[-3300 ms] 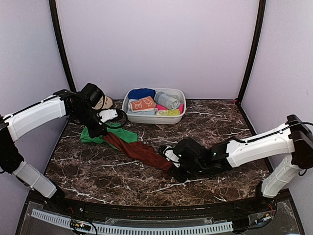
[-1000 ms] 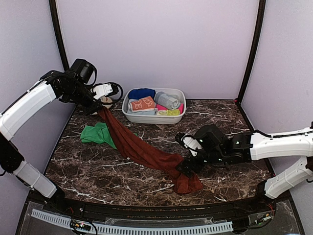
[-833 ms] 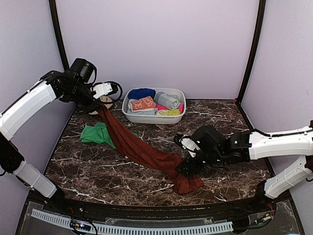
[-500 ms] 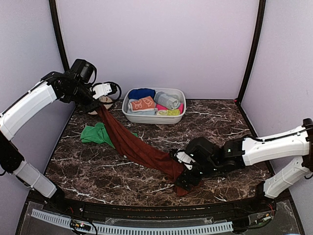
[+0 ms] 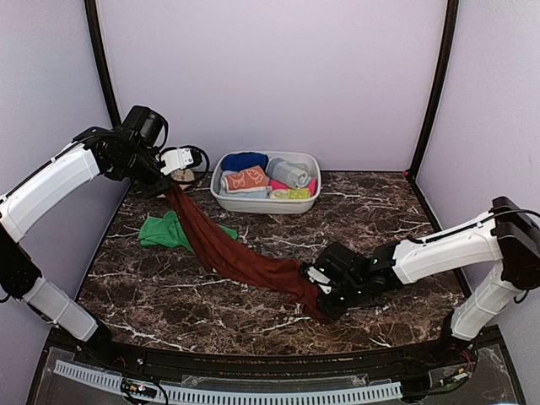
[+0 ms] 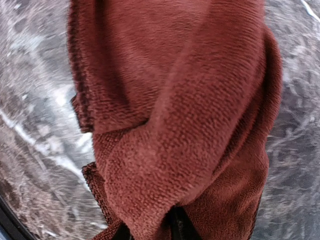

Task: Roll the towels
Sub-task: Adjust the towel at the center of the board, then pick up the towel from the center of the board.

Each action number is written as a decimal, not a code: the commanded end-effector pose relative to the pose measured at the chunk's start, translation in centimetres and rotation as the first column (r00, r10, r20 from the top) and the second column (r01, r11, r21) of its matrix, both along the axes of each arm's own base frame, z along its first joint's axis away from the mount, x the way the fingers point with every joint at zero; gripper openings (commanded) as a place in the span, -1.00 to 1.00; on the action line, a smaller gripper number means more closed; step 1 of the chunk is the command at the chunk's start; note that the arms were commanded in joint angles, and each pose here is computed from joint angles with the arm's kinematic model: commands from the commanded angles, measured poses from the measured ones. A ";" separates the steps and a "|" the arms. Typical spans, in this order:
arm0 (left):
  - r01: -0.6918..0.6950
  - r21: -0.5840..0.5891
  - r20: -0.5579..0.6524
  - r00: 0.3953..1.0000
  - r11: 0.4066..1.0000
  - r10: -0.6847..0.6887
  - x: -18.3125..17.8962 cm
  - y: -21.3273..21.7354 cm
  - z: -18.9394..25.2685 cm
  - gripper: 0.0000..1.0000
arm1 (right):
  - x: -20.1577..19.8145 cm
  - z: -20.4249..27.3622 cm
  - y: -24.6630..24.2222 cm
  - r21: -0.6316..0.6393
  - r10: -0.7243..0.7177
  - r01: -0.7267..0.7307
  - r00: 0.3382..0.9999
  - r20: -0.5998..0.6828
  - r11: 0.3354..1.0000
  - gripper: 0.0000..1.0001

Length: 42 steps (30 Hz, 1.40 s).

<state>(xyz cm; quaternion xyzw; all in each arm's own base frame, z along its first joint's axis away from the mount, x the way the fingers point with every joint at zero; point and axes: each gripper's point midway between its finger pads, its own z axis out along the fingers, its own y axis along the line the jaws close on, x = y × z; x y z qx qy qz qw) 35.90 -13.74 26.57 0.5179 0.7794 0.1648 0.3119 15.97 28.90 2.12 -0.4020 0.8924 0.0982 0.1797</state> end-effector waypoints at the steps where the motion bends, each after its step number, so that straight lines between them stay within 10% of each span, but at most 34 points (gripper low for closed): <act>1: -0.003 -0.002 0.045 0.999 1.000 0.003 -0.4 0.8 1.1 -1.00 | 2.8 1.2 -2.2 0.033 -0.108 0.107 0.994 0.025 0.994 -0.55; 4: 0.000 -0.003 0.045 0.999 1.000 0.000 -0.3 0.7 1.1 -1.00 | 4.4 2.0 -4.0 0.027 -0.163 0.162 0.985 0.049 0.986 0.06; 9: 0.002 -0.003 0.040 0.999 1.000 -0.002 -0.2 0.6 0.8 -1.00 | 7.4 4.1 -6.1 0.004 -0.272 0.274 0.952 0.138 0.962 0.42; 16: 0.002 -0.005 0.039 0.999 1.000 -0.002 0.0 0.5 0.8 -1.00 | 6.2 9.5 -2.5 0.034 -0.173 0.171 0.931 0.323 0.985 0.32; 26: 0.001 -0.006 0.032 0.999 1.000 -0.001 0.0 0.5 0.5 -1.00 | 0.0 5.0 5.3 0.130 -0.025 0.008 0.991 0.128 0.991 0.03; 42: 0.005 -0.005 0.038 0.999 1.000 -0.005 0.0 0.4 0.7 -1.00 | 0.5 -1.3 1.2 0.053 -0.163 0.165 0.986 -0.036 0.985 -0.11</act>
